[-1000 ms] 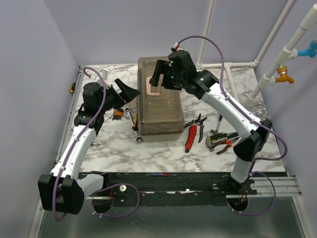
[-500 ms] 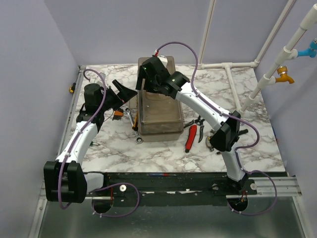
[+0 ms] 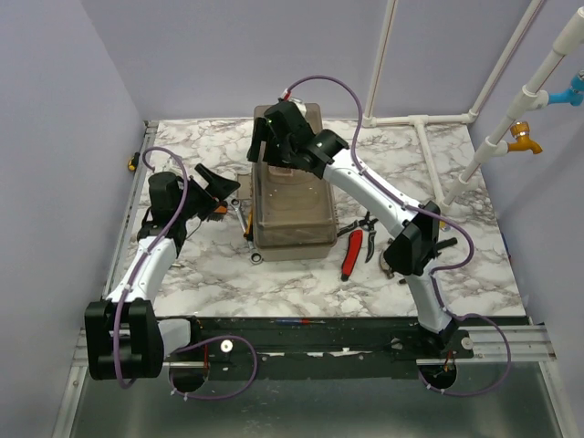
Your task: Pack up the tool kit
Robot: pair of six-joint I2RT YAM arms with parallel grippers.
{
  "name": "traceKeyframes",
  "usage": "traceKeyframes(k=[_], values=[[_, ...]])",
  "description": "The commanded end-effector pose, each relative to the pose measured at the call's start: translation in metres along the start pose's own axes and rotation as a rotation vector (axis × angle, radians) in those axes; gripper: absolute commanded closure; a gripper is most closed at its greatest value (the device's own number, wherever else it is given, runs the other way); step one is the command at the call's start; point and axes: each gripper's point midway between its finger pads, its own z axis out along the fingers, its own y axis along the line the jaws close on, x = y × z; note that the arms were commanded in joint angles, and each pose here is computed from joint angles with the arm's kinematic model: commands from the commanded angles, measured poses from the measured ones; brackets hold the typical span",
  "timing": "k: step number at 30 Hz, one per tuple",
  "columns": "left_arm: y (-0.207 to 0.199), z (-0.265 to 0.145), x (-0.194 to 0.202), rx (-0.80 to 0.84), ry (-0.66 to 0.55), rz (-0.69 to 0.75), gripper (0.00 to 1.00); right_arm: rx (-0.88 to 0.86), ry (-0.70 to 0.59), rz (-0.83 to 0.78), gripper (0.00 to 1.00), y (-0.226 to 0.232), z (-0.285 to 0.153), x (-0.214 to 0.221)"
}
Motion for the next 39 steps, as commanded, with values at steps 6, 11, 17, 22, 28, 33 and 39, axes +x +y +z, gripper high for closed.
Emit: traceKeyframes(k=[6, 11, 17, 22, 28, 33, 39], values=[[-0.009, 0.012, -0.004, 0.059, 0.039, 0.038, 0.10, -0.505, 0.237, 0.095, 0.18, 0.053, -0.015, 0.013], [-0.013, 0.024, 0.004, 0.080, 0.109, 0.047, 0.14, -0.613, 0.301, 0.142, 0.19, 0.059, -0.021, 0.012], [-0.015, 0.024, -0.002, 0.064, 0.085, 0.066, 0.15, -0.729, 0.304, 0.203, 0.20, 0.062, -0.041, 0.000], [-0.037, 0.018, -0.029, 0.052, 0.013, 0.102, 0.14, -0.799, 0.295, 0.265, 0.22, 0.053, -0.056, -0.011], [-0.059, 0.016, -0.049, 0.065, -0.013, 0.122, 0.15, -0.844, 0.299, 0.285, 0.25, 0.047, -0.069, -0.024], [-0.082, 0.026, -0.044, 0.075, 0.046, 0.160, 0.17, -0.871, 0.273, 0.290, 0.25, 0.044, -0.074, -0.034], [-0.093, 0.045, -0.035, 0.120, 0.103, 0.142, 0.48, -0.879, 0.269, 0.307, 0.26, 0.039, -0.074, -0.036]])
